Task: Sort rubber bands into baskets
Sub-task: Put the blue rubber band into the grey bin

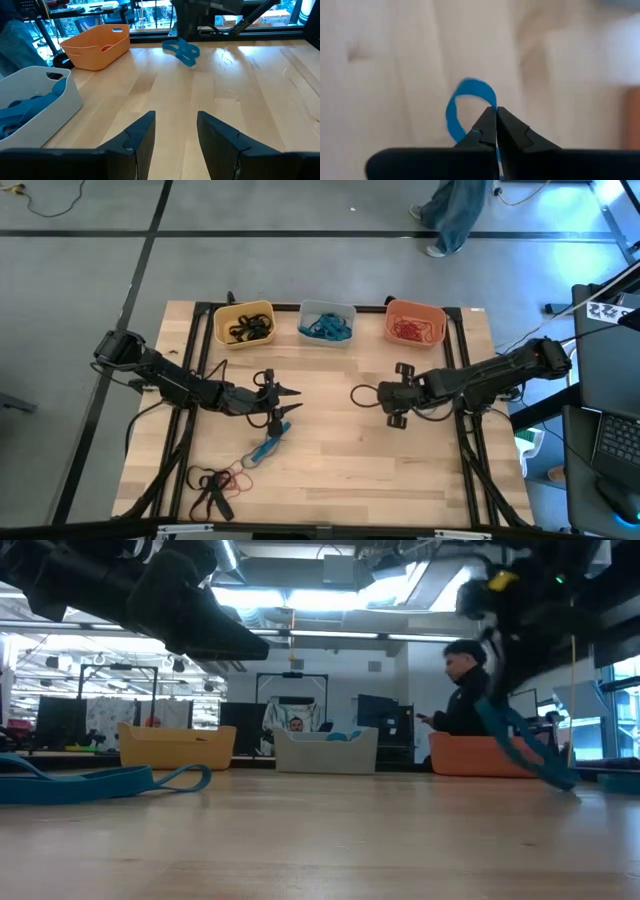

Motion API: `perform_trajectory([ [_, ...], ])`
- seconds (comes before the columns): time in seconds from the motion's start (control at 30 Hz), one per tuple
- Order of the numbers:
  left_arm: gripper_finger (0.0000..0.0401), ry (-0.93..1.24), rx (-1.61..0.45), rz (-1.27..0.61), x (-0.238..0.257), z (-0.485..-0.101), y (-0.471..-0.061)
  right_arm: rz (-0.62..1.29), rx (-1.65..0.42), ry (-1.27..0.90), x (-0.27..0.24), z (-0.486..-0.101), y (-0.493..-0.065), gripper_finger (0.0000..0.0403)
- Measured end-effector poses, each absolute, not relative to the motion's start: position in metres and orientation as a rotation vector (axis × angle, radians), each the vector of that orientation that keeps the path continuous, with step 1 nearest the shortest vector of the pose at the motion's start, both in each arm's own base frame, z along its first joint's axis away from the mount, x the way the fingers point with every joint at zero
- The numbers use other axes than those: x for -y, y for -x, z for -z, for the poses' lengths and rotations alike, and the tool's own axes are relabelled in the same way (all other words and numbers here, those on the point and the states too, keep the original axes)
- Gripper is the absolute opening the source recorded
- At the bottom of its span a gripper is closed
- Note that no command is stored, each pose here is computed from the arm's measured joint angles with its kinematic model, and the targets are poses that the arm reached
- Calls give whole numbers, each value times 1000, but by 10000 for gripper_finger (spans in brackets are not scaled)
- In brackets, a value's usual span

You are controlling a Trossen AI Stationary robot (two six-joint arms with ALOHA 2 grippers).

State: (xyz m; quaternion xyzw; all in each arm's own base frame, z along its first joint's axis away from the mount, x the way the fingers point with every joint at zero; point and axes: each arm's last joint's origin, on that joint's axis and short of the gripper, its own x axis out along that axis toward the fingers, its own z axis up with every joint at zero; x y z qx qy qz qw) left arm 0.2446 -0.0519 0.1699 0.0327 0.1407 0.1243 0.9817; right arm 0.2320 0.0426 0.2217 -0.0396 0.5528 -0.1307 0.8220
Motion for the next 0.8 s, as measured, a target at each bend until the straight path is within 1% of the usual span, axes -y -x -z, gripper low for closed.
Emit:
perform_trajectory([
  [0.13, 143, -66, -283, -250, 52, -170, -245, 343, -1088, 154, -42, -241, -240, 16],
  [0.23, 143, -66, -283, -250, 52, -170, -245, 381, -1026, 202, -41, -251, -246, 13],
  [0.43, 143, -80, -285, -248, 52, -170, -245, 438, -823, 239, -36, -270, -264, 7],
  [0.67, 143, -85, -286, -247, 52, -170, -245, 500, -701, 258, -6, -281, -279, 6],
  [0.8, 143, -91, -287, -247, 52, -170, -245, 490, -634, 280, 15, -289, -286, 6],
])
